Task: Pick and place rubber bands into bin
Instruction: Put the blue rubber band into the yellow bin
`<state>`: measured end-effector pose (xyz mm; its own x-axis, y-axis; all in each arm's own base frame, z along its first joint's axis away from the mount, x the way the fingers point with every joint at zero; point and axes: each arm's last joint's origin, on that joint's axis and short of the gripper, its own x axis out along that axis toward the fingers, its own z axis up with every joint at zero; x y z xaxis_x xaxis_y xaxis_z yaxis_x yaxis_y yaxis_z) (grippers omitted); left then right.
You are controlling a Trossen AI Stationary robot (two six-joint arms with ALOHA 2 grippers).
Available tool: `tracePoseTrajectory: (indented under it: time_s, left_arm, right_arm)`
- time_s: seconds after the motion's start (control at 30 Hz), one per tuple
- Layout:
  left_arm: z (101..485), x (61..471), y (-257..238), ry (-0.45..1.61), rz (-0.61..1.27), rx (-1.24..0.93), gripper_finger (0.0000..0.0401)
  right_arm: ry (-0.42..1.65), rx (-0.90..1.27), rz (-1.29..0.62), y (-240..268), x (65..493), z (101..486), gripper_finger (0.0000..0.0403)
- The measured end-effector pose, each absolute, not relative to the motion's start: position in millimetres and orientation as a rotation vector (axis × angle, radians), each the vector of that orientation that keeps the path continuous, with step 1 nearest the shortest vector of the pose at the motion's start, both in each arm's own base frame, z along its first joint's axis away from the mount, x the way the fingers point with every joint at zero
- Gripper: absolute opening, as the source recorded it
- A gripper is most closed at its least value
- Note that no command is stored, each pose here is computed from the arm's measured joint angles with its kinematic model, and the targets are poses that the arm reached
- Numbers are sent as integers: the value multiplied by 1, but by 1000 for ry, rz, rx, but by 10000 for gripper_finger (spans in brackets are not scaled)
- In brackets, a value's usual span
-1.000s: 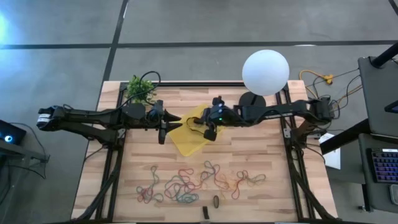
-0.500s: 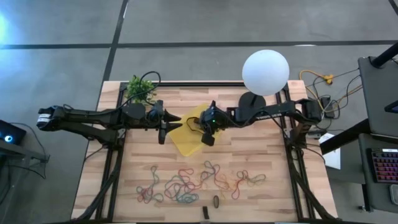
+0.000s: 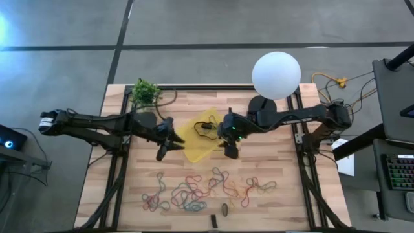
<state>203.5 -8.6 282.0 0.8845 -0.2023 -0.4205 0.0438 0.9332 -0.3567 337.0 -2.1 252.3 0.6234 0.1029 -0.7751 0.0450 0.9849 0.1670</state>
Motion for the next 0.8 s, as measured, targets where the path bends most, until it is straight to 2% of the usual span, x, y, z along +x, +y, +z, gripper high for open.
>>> tracePoseTrajectory:
  time_s: [0.3,0.53,0.8]
  left_arm:
    - [247,180,-30,885,-202,-354,109]
    - [233,179,-59,970,-383,-124,109]
    - [204,190,-83,1115,-453,53,109]
  right_arm:
    - [902,211,114,41,293,269,145]
    - [878,304,30,58,254,267,132]
    - [834,413,-50,67,220,262,128]
